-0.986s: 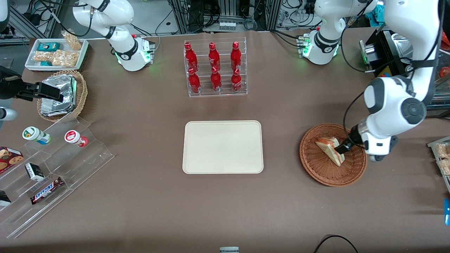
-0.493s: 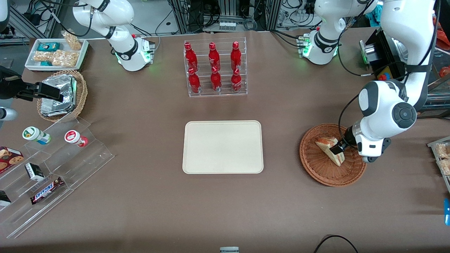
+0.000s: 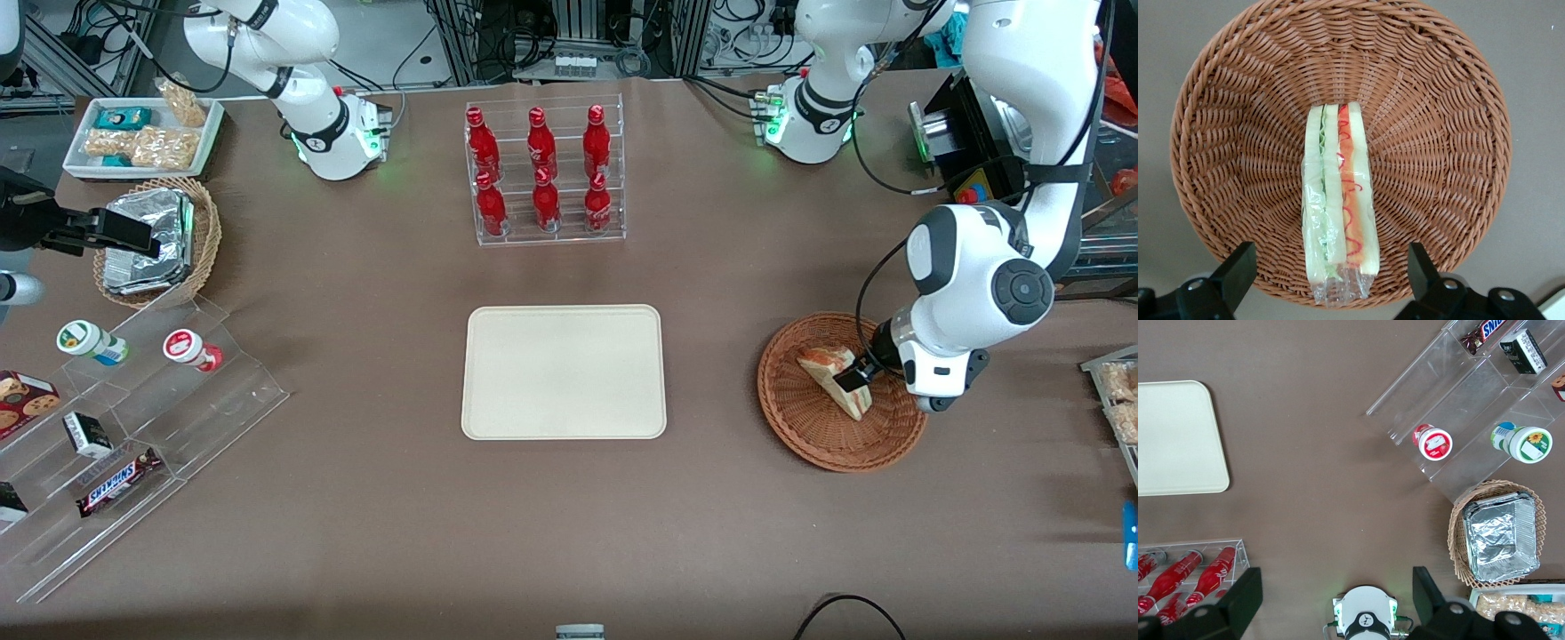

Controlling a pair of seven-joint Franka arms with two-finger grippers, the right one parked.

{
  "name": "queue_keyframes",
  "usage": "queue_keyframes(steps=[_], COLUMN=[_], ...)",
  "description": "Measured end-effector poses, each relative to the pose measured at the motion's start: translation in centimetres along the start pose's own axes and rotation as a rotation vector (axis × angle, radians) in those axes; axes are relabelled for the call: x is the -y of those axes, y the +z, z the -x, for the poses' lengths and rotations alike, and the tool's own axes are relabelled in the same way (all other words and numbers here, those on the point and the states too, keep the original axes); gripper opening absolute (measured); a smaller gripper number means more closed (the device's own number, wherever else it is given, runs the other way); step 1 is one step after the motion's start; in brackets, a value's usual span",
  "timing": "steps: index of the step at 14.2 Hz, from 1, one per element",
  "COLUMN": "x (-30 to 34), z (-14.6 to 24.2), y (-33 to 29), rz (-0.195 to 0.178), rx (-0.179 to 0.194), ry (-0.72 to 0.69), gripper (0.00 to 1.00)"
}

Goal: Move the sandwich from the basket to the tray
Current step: 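Close the left gripper on the sandwich's upright edge, then lift the sandwich and carry it over the cream tray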

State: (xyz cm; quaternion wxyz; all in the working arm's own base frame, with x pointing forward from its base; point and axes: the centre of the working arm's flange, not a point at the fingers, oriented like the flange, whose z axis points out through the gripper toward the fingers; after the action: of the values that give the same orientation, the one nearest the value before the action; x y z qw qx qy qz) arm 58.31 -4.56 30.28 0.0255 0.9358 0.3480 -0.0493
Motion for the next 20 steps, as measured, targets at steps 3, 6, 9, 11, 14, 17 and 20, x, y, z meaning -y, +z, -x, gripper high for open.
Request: queue_keyframes(steps=[3,6,9,11,14,17,20], x=[0.0,0.0,-0.1,-0.2,-0.2,-0.3,-0.3], z=[-0.1,-0.1,-0.5,-0.8,-1.1,-1.2,-1.2], y=[0.3,1.1,2.9,4.4,6.5,6.9,6.9], rz=[-0.002,-0.011,-0.010,-0.006,-0.001,-0.001,0.000], rx=[0.004,0.015,0.019,0.019,0.019,0.020,0.019], ry=[0.000,-0.001,-0.006,-0.018,-0.028,-0.032,-0.033], gripper=[1.00,1.00,1.00,1.00,1.00,1.00,0.70])
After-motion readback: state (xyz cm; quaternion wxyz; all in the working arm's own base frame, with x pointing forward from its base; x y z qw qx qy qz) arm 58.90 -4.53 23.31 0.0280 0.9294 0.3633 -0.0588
